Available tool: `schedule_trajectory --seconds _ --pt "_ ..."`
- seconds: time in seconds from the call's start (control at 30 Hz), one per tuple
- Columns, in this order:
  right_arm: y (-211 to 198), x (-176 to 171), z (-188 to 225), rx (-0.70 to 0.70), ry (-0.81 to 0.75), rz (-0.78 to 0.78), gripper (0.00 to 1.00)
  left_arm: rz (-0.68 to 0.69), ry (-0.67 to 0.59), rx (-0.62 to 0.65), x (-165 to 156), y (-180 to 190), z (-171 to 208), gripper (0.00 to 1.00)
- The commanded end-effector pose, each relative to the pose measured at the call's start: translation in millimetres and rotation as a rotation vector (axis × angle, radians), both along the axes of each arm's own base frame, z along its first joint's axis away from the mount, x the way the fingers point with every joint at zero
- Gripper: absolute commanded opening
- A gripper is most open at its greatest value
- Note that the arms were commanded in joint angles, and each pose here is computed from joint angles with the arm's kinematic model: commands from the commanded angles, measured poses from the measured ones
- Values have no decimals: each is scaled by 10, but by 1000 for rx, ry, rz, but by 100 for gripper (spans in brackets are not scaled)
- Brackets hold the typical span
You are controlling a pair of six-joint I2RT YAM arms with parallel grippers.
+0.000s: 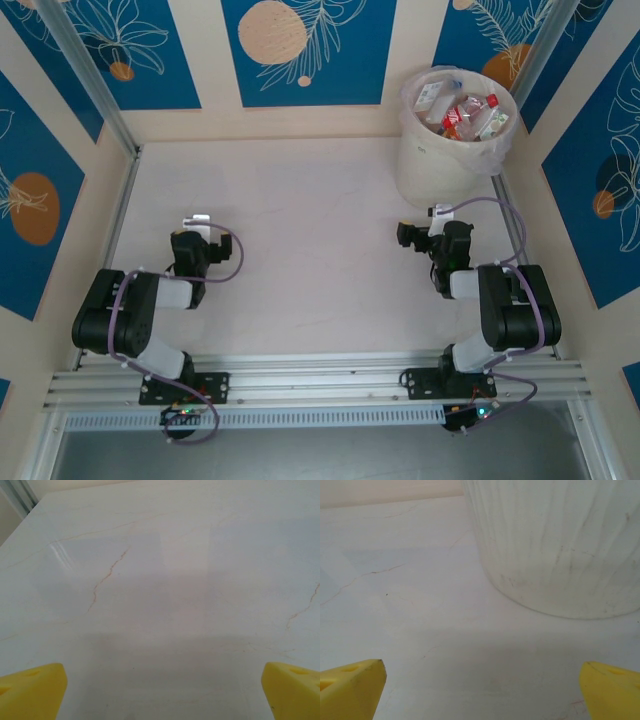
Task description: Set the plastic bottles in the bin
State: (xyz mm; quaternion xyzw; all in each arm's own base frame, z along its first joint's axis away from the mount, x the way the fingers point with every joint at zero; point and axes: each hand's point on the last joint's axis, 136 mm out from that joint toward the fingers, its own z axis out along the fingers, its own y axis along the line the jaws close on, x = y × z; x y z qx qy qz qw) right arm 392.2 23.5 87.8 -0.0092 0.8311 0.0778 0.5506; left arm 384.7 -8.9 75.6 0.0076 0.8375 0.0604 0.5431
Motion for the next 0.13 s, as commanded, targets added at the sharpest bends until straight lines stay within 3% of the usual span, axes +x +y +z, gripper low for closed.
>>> schedule_trajectory --seconds 0.0,0.1 --pt "26 37 55 13 -14 8 99 -7 -54 -6 83 10 147 100" --pt "26 39 59 13 -15 8 99 -7 -55 -5 84 12 150 100"
